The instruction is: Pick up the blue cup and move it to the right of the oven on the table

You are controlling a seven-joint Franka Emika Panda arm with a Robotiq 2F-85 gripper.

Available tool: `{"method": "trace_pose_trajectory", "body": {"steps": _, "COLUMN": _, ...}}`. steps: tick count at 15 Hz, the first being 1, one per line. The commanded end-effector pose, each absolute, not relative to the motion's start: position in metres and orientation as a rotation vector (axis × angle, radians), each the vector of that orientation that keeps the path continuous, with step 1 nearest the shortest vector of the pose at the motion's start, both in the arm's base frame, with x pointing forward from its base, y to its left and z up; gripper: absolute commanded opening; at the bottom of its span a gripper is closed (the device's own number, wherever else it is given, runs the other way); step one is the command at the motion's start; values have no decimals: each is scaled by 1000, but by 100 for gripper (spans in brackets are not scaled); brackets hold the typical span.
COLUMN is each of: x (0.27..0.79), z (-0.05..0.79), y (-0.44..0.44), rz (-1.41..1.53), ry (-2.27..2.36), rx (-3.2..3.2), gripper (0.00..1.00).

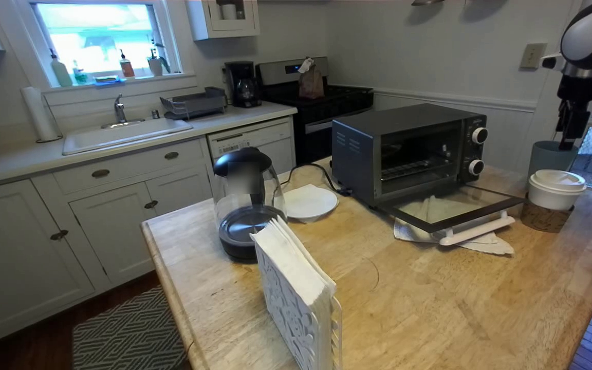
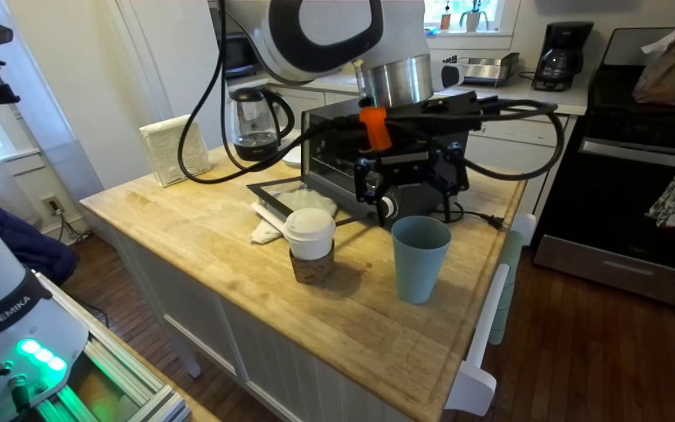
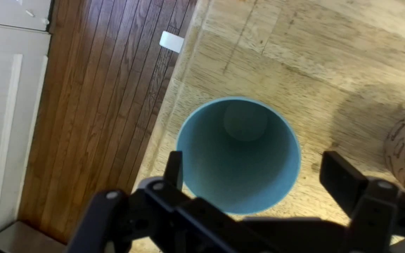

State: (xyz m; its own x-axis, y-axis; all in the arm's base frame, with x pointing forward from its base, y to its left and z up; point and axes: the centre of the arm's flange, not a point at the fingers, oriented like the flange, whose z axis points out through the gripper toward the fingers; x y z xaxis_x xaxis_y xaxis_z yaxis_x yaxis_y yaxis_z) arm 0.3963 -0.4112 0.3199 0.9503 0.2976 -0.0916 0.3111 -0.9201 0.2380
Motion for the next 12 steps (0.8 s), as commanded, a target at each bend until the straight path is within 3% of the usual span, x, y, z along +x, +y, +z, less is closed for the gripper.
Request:
{"method": "trace_pose_trajectory", "body": {"steps": 1, "x": 400, "z": 305, "y": -400, "rz": -98, "ry": 491, "rx": 2830, "gripper": 100}}
{"method": "trace_pose_trajectory", "body": {"steps": 4, "x": 403, "z": 294, "y": -393, "rz": -129, "ry": 529, "rx": 2847, "gripper": 100}}
{"method": "trace_pose_trajectory", "body": {"steps": 6, "x": 405, "z": 288, "y": -389, "rz": -134, "ry": 521, "rx": 2848, "gripper": 73}}
{"method": "trace_pose_trajectory", "body": {"steps": 12, "x": 399, "z": 291, "y": -389, "rz": -158, "ry": 367, "rx": 2860, "gripper": 28}}
